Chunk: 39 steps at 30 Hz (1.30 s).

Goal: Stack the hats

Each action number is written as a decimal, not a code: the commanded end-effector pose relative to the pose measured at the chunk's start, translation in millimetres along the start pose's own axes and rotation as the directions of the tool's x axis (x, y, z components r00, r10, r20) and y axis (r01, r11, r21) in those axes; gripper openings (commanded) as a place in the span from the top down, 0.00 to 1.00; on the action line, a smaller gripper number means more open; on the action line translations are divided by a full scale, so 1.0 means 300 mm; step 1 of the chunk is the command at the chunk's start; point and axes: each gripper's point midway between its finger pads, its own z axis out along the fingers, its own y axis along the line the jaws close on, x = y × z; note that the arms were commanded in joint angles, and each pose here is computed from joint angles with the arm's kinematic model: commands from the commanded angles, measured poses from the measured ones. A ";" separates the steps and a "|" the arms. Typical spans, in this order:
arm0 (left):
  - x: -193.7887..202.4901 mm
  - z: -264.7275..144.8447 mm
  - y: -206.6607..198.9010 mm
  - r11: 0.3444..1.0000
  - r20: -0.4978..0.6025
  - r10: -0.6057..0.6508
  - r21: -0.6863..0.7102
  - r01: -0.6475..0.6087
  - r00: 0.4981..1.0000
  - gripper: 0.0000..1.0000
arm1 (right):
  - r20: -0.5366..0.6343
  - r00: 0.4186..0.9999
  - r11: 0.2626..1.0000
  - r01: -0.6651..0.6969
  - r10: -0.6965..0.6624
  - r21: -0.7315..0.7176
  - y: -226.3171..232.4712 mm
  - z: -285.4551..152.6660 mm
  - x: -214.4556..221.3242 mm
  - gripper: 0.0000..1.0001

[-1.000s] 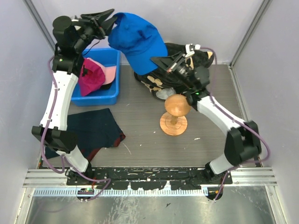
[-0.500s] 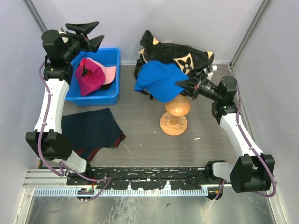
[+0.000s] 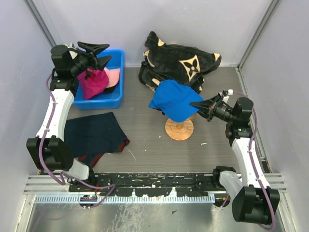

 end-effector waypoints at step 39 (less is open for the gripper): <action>0.231 -0.126 0.462 0.961 -0.249 0.164 -0.178 -0.212 0.955 0.42 | 0.185 0.983 0.923 -0.065 -0.006 0.380 -0.531 -0.137 -0.188 0.99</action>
